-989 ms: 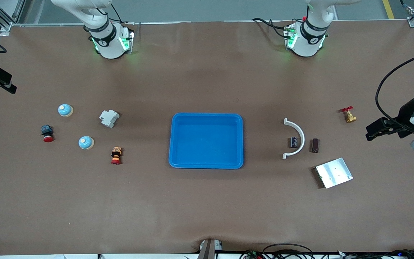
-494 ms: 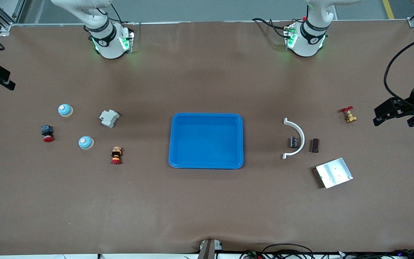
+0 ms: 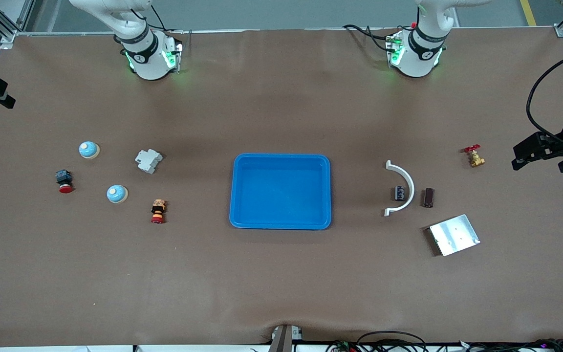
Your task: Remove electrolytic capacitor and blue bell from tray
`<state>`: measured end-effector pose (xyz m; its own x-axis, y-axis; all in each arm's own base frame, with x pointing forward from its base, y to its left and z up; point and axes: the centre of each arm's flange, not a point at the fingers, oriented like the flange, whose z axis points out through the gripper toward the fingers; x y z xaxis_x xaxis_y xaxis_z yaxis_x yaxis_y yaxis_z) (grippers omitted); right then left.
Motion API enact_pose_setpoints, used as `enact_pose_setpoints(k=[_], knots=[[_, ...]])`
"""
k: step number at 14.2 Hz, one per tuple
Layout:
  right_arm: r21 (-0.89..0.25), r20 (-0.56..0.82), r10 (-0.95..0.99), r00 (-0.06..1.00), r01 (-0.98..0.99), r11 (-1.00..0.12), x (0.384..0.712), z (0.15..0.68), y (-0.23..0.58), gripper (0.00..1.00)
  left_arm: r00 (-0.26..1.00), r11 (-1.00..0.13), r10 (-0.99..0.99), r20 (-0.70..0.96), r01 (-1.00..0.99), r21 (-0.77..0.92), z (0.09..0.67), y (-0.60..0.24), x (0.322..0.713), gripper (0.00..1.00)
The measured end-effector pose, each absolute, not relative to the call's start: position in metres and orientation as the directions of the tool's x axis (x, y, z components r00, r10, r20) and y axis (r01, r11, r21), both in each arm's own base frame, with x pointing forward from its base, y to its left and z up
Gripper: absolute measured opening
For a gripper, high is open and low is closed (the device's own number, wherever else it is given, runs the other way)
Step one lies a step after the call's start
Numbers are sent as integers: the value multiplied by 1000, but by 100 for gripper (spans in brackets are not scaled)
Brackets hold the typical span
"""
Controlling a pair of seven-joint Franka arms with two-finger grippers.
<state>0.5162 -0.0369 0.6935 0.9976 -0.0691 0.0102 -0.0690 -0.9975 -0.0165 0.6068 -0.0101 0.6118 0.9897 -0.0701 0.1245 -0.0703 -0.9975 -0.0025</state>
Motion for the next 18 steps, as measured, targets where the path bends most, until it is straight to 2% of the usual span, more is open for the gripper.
enact_pose_setpoints(k=[7, 18], knots=[[-17, 10, -80, 997, -79, -997, 518, 691, -33, 100, 990, -998, -66, 123, -66, -2, 611, -9, 607, 100], [-17, 30, -67, 997, -66, -998, 522, 689, -21, 100, 992, -998, 56, 115, 55, 14, 610, -19, 606, 100]])
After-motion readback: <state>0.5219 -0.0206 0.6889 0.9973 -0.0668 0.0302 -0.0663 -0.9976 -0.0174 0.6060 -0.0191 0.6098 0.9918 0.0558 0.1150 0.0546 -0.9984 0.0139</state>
